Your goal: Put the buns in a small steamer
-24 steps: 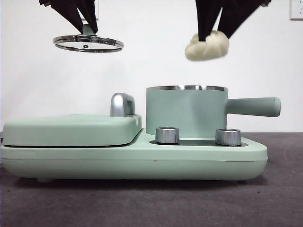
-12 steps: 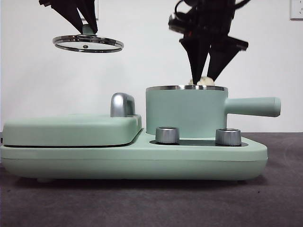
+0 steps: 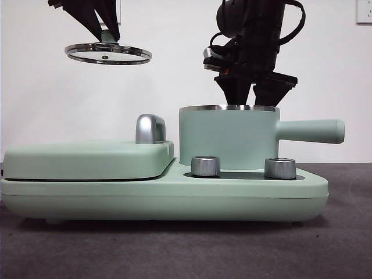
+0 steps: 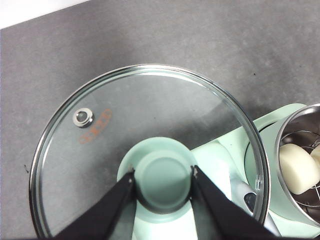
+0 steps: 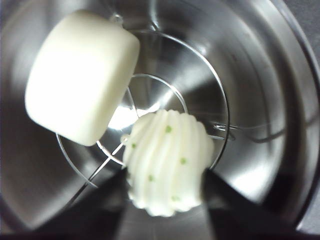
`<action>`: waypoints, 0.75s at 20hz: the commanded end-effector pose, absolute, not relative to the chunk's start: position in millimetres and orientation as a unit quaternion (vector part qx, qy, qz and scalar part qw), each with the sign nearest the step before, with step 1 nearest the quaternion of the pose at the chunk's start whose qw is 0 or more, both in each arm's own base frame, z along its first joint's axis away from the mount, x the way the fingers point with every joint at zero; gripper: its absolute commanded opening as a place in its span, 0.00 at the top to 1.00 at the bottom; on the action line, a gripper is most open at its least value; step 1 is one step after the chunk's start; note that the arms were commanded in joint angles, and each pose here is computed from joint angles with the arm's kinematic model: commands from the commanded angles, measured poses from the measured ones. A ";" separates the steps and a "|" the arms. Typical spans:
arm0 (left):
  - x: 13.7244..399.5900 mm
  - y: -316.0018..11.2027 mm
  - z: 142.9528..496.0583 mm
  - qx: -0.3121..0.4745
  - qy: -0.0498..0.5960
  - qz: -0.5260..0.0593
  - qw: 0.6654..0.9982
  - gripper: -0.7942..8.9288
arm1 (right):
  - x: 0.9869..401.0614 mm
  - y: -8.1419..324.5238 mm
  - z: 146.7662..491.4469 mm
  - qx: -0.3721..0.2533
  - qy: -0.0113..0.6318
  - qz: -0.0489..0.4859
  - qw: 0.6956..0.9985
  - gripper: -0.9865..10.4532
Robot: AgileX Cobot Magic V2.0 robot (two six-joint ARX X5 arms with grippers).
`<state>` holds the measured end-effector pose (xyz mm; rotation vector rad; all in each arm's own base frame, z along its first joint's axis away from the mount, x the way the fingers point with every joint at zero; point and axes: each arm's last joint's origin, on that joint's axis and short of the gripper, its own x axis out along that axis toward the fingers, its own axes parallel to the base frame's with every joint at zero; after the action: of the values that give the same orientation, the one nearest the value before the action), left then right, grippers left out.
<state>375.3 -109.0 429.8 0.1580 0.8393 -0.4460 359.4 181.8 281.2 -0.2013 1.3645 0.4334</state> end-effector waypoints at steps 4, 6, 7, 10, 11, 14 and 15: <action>372.5 -109.7 441.5 0.074 0.376 -0.217 0.898 0.90 | 361.9 185.5 287.7 -0.101 0.615 0.206 0.755 0.57; 372.5 -109.7 441.5 0.074 0.376 -0.217 0.898 0.90 | 360.0 184.5 303.1 -0.100 0.609 0.208 0.758 0.57; 372.5 -109.7 441.5 0.073 0.376 -0.217 0.898 0.90 | 358.2 183.6 313.8 -0.101 0.605 0.210 0.761 0.57; 372.5 -109.7 441.5 0.073 0.376 -0.217 0.898 0.90 | 349.3 180.7 348.2 -0.094 0.584 0.215 0.777 0.57; 372.5 -109.8 441.5 0.073 0.376 -0.218 0.898 0.90 | 342.3 177.2 359.0 -0.088 0.574 0.219 0.784 0.57; 372.3 -110.2 441.5 0.070 0.376 -0.223 0.896 0.90 | 313.4 167.9 383.7 -0.088 0.553 0.228 0.797 0.57; 372.2 -110.4 441.6 0.068 0.376 -0.228 0.895 0.90 | 298.4 160.8 391.4 -0.088 0.547 0.231 0.800 0.57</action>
<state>375.1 -109.4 429.8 0.1513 0.8393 -0.4594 307.9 163.0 389.7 -0.1670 1.1125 0.4942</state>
